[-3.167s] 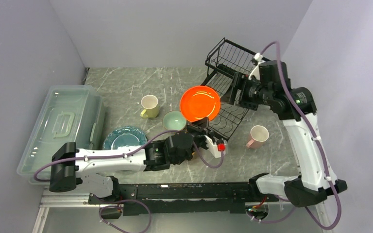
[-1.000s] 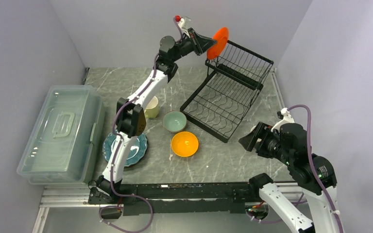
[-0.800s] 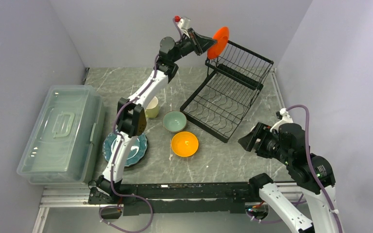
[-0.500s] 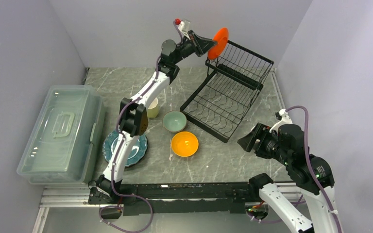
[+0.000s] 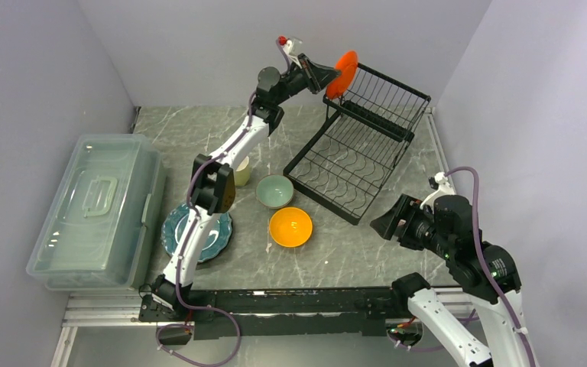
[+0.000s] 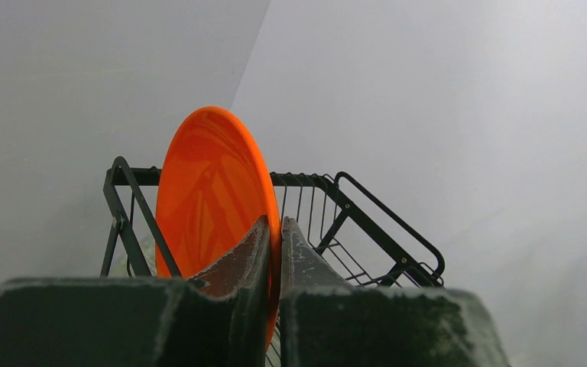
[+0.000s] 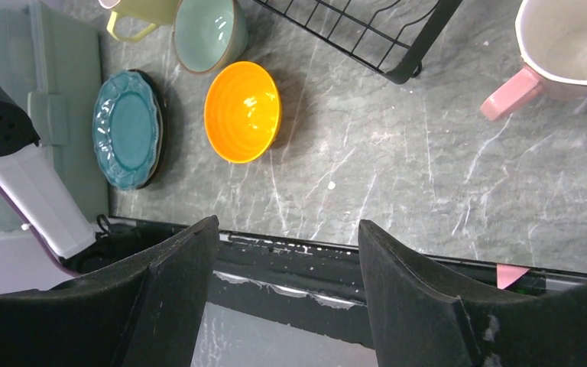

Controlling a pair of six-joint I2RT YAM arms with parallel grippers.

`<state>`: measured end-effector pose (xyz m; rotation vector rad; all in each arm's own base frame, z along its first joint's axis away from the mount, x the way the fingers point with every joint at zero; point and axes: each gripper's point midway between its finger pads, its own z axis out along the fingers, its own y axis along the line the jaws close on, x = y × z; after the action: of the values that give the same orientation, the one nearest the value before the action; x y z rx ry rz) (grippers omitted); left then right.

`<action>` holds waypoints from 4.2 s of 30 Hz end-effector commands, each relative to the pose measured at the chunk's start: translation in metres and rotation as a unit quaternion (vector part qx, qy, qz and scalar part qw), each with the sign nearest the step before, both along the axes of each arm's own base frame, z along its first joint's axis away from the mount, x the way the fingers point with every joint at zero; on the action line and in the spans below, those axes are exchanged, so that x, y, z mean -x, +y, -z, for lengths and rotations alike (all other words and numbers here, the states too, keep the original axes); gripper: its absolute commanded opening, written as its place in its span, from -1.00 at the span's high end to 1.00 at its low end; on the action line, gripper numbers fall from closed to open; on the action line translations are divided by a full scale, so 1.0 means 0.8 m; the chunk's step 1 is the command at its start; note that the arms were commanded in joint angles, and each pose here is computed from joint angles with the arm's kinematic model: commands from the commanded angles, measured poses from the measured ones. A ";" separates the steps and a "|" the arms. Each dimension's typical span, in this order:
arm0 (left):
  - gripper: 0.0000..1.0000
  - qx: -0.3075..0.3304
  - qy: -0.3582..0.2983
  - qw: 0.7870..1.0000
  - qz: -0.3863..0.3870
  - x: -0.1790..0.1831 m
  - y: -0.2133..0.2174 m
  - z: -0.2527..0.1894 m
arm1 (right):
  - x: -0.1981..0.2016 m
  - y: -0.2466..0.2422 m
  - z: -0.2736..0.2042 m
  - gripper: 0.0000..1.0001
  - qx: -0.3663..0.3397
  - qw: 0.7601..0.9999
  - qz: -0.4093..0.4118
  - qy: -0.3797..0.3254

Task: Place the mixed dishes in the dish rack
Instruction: Insert the plate into the dish rack, then pick up the bowl from the center of the board.

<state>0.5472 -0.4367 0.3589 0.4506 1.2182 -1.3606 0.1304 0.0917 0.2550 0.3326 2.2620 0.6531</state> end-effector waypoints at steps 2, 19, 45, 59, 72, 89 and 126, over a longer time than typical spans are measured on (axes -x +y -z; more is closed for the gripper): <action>1.00 0.019 -0.037 0.999 0.007 0.011 -0.007 -0.022 | -0.006 0.009 -0.009 -0.39 -0.023 1.000 -0.005 -0.017; 1.00 0.014 -0.006 1.000 -0.009 -0.011 -0.014 0.020 | -0.007 0.013 0.004 -0.39 -0.030 1.000 -0.005 -0.008; 0.97 0.018 0.014 0.999 -0.032 -0.030 -0.013 0.056 | -0.006 0.015 0.013 -0.43 -0.035 0.999 -0.009 -0.005; 0.02 0.024 0.007 0.999 -0.040 -0.028 -0.006 0.042 | -0.005 0.016 0.012 -0.43 -0.038 0.999 -0.009 -0.007; -0.22 0.022 -0.030 0.998 -0.045 -0.015 0.010 0.000 | -0.006 0.018 0.007 -0.43 -0.044 0.999 -0.013 -0.013; -0.38 -0.007 -0.095 0.994 -0.051 0.026 0.029 -0.067 | -0.004 0.014 -0.007 -0.43 -0.039 0.999 -0.011 -0.027; -0.39 -0.387 0.060 0.915 -0.100 0.363 0.256 0.034 | -0.049 0.053 0.026 -0.45 0.008 0.994 -0.105 0.010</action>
<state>0.2910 -0.2653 0.3564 0.7796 1.7290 -0.7625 0.1641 0.1139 0.2413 0.1181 2.3549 0.6302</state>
